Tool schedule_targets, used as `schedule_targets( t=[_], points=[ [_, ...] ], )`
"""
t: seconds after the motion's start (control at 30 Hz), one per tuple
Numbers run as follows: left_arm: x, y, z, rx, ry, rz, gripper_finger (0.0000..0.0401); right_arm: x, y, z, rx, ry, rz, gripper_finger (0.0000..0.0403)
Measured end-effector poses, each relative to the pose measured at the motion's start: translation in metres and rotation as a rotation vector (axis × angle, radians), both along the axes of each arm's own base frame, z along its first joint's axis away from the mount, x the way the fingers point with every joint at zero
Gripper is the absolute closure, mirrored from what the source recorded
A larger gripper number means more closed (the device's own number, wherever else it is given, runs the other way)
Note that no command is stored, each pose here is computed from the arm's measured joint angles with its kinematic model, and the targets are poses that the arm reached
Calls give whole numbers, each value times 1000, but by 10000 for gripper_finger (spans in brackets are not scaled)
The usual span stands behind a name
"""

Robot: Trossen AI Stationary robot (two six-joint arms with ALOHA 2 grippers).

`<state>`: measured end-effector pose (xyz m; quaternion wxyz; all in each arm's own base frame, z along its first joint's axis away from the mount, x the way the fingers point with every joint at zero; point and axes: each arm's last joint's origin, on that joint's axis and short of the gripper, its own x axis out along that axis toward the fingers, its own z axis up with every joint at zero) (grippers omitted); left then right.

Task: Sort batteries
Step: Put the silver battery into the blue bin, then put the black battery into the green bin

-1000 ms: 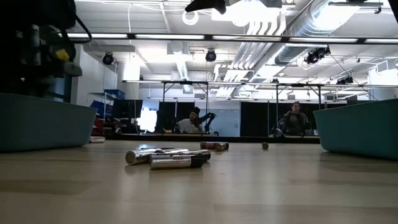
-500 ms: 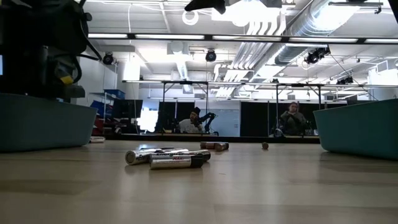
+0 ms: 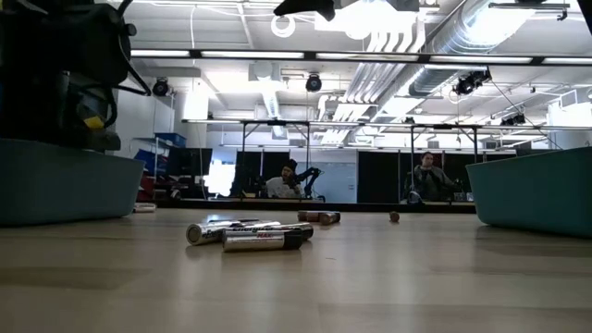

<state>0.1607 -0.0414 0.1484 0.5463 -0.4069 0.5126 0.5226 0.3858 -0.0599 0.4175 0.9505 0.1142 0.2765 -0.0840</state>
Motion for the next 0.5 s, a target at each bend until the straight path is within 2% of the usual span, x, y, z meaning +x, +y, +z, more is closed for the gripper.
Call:
schedule_targets(
  t=[0.2,0.5],
  points=[
    [-2,0,7,-4,-2,-25,316,-7,1,8,-5,-18,3,217],
    [-12,5,56,31,-41,-102,315,-47,-5,42,-23,-91,-32,217]
  ],
)
